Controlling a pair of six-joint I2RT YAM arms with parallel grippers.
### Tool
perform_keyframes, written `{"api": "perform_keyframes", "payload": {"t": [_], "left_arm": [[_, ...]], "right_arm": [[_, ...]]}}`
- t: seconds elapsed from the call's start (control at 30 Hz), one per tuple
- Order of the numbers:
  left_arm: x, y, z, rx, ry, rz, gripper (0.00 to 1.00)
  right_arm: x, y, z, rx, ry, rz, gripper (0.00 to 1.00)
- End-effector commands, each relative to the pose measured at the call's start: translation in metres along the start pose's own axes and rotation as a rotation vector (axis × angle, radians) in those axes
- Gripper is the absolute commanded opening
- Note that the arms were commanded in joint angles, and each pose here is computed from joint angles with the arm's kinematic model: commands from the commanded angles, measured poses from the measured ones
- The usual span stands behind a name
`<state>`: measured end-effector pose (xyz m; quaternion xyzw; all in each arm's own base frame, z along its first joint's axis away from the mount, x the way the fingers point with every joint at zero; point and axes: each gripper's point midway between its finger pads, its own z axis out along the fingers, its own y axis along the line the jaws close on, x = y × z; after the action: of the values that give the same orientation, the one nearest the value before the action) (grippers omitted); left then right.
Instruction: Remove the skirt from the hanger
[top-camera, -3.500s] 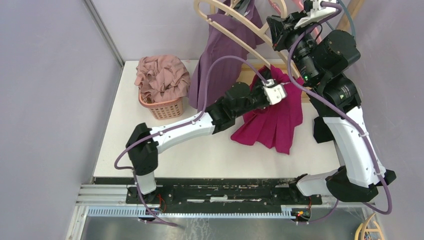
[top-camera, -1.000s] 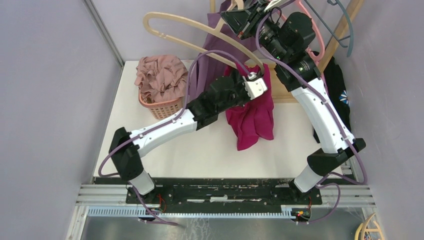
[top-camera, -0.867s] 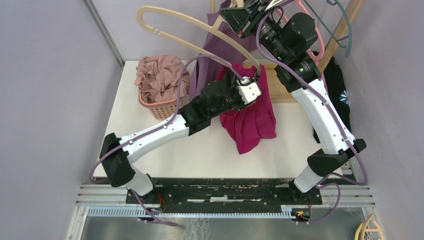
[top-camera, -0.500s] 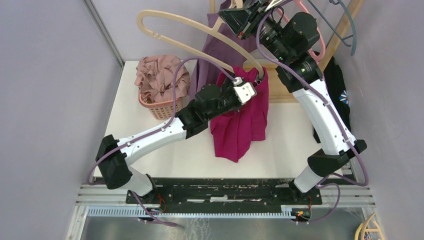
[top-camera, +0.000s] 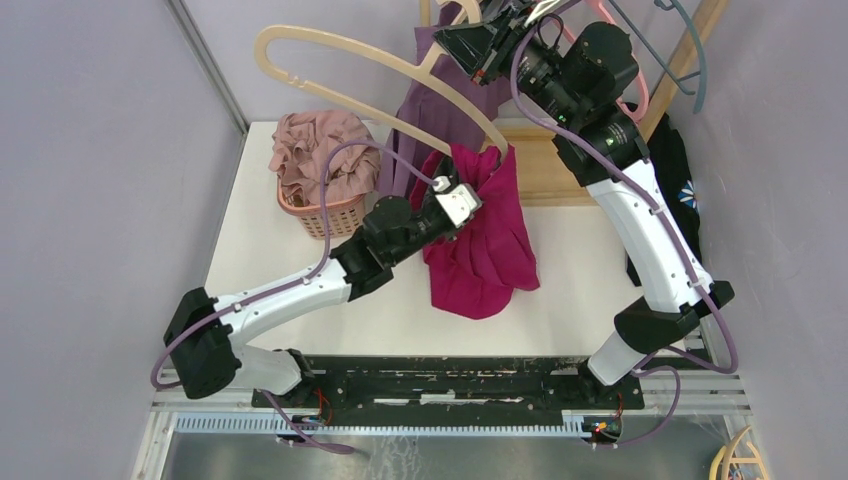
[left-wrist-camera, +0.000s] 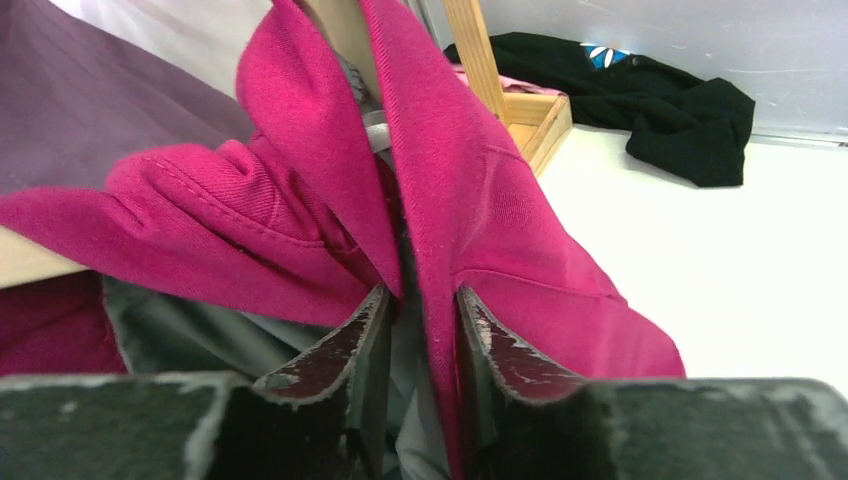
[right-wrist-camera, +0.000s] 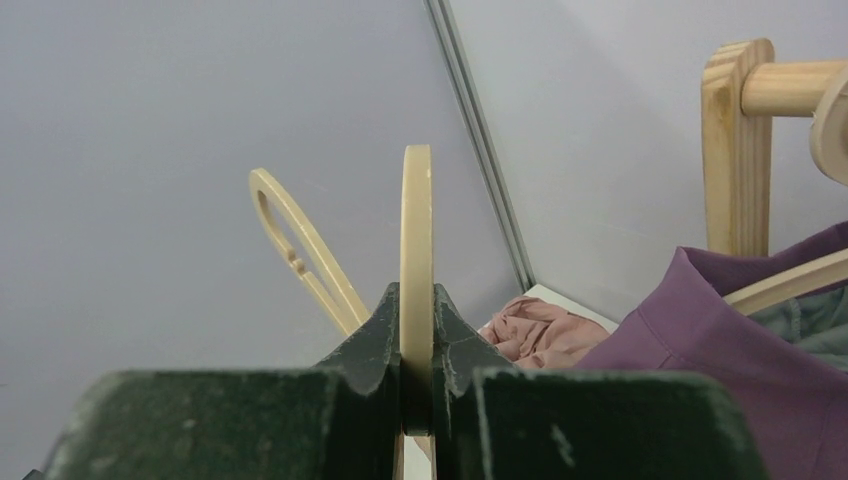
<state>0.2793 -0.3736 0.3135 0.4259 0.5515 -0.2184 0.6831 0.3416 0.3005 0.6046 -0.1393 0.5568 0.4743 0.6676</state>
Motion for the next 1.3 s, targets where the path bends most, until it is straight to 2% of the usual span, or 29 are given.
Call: {"api": "perform_keyframes", "payload": {"t": [0.0, 0.1, 0.2, 0.53, 0.8, 0.87, 0.93, 0.97, 1.0, 1.03, 1.07, 1.27], "left_arm": [[0.099, -0.019, -0.031, 0.038, 0.319, -0.077, 0.44], [0.089, -0.010, -0.032, 0.009, 0.294, -0.065, 0.52], [0.084, -0.004, -0.033, -0.007, 0.289, -0.053, 0.55], [0.088, 0.002, -0.048, -0.037, 0.318, -0.051, 0.58], [0.109, 0.000, -0.067, -0.053, 0.351, -0.081, 0.62], [0.104, 0.002, -0.069, -0.056, 0.335, -0.084, 0.71], [0.096, 0.005, -0.069, -0.067, 0.296, -0.079, 0.73], [0.093, 0.009, -0.069, -0.078, 0.280, -0.078, 0.69], [0.092, 0.012, -0.069, -0.088, 0.276, -0.078, 0.56], [0.091, 0.015, -0.068, -0.093, 0.279, -0.076, 0.22], [0.092, 0.018, -0.067, -0.104, 0.288, -0.078, 0.05], [0.077, 0.036, -0.067, -0.161, 0.267, -0.085, 0.03]], "right_arm": [[-0.164, 0.103, -0.062, -0.257, -0.519, -0.151, 0.01], [-0.164, 0.104, -0.062, -0.258, -0.519, -0.152, 0.01], [-0.165, 0.104, -0.063, -0.258, -0.521, -0.154, 0.01], [-0.166, 0.104, -0.064, -0.255, -0.524, -0.160, 0.01], [-0.165, 0.104, -0.064, -0.252, -0.523, -0.170, 0.01], [-0.164, 0.103, -0.063, -0.250, -0.518, -0.173, 0.01], [-0.164, 0.103, -0.063, -0.249, -0.517, -0.173, 0.01], [-0.164, 0.103, -0.064, -0.249, -0.517, -0.173, 0.01], [-0.164, 0.102, -0.064, -0.247, -0.518, -0.174, 0.01], [-0.164, 0.103, -0.064, -0.247, -0.518, -0.174, 0.01], [-0.163, 0.102, -0.063, -0.247, -0.518, -0.174, 0.01], [-0.163, 0.101, -0.063, -0.238, -0.518, -0.180, 0.01]]}}
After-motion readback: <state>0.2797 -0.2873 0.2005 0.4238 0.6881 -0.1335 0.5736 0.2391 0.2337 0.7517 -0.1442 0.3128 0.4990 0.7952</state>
